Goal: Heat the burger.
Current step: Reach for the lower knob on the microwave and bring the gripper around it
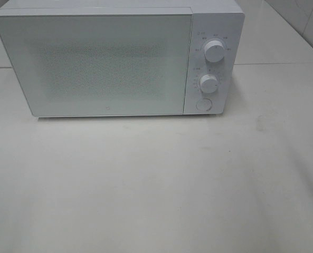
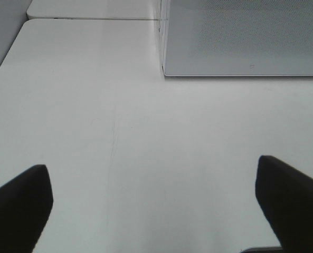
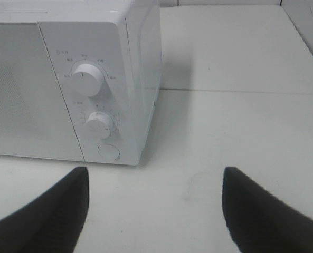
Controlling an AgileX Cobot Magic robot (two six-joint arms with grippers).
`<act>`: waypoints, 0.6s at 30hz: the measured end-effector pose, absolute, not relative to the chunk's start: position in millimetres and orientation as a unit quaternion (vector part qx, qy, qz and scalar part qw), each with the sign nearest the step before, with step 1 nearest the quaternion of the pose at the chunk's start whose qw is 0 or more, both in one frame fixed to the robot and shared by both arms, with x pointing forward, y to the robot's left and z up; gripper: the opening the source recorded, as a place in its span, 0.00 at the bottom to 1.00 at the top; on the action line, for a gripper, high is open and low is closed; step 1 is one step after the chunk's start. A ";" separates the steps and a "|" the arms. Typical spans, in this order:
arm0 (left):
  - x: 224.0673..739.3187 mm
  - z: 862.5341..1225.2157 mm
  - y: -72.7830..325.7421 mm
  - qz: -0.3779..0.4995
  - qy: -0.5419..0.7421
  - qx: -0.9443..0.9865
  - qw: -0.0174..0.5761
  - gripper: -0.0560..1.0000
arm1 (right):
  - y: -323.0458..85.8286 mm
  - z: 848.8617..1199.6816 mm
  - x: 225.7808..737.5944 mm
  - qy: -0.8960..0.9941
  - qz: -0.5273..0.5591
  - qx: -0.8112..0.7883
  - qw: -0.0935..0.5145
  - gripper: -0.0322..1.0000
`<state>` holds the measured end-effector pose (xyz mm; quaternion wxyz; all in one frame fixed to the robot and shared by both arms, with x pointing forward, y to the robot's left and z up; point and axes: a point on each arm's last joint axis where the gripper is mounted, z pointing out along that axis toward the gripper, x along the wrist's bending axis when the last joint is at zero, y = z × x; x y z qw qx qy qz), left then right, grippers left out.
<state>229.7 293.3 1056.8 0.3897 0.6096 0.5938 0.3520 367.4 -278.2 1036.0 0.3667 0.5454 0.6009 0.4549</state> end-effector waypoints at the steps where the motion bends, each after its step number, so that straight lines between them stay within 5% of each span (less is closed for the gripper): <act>1: 229.7 1056.8 293.3 0.352 0.594 0.610 0.390 0.98 | -278.0 1035.0 367.6 0.597 0.461 0.542 0.371 0.70; 18: 229.7 1056.8 293.3 0.352 0.594 0.610 0.390 0.98 | -275.0 1024.6 375.7 0.551 0.529 0.493 0.416 0.69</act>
